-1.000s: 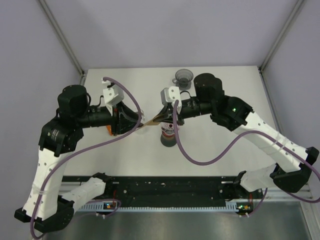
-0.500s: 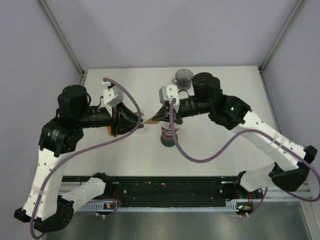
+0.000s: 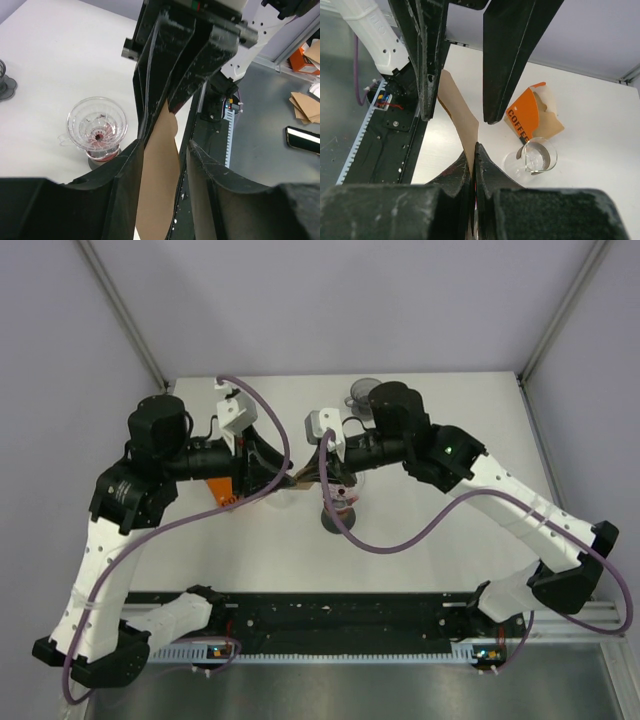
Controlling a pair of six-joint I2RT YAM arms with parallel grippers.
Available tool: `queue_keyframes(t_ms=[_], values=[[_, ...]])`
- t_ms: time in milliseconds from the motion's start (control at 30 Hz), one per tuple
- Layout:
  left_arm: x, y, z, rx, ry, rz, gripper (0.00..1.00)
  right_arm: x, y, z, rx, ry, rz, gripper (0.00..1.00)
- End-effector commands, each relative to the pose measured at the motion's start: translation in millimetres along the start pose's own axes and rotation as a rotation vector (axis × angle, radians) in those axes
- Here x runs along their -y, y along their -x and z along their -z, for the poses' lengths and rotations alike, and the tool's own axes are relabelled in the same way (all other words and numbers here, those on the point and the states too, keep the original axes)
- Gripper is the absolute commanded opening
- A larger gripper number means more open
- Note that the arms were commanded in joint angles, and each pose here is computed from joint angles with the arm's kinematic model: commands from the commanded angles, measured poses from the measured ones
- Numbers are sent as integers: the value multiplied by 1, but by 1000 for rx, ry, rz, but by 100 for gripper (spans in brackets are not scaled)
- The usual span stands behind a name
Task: Place the coffee filter in the dripper
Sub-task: Place the coffee filter in the coffee dripper.
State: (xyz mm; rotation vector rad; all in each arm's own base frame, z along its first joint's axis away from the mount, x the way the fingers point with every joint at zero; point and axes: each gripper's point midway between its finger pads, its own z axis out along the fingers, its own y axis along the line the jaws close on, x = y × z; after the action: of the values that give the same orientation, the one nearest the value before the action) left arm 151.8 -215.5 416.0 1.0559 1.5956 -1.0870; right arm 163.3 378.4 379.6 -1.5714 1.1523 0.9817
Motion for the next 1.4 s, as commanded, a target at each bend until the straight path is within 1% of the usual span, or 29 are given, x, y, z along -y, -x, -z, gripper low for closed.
queue_keyframes(t_ms=[0,33,133,200,300,533,633,700,833,900,933,1000,1033,1133,1200,1367], values=[[6,37,1,97,-7,-16,43,4,19,3,35,5,26,0],[5,38,0,101,-6,-11,41,3,19,3,35,7,24,0],[0,40,-2,105,11,-6,29,3,19,3,36,6,24,0],[-3,39,-3,103,26,-4,23,2,19,3,37,13,17,0],[-4,38,-4,100,26,-3,17,2,20,4,40,11,19,0],[-4,31,-5,79,23,-7,17,2,22,3,43,13,16,0],[3,27,-6,71,-11,-2,22,3,21,2,42,11,15,0],[4,24,-6,62,-10,1,23,4,21,2,40,6,15,0],[1,21,-6,51,5,-29,14,5,22,1,41,9,13,0],[0,21,-6,51,13,-30,2,4,22,1,43,13,12,0],[-2,22,-6,52,22,-33,0,5,23,0,44,13,11,0],[-2,22,-6,51,22,-32,0,4,24,1,48,16,15,0],[0,22,-6,50,10,-29,2,4,23,0,45,16,11,0],[11,22,-5,51,-45,-20,17,7,19,0,32,-2,8,0],[14,23,-4,55,-59,-24,22,8,17,0,27,-8,4,0],[17,22,-4,52,-70,-14,26,10,18,0,25,-19,8,0]])
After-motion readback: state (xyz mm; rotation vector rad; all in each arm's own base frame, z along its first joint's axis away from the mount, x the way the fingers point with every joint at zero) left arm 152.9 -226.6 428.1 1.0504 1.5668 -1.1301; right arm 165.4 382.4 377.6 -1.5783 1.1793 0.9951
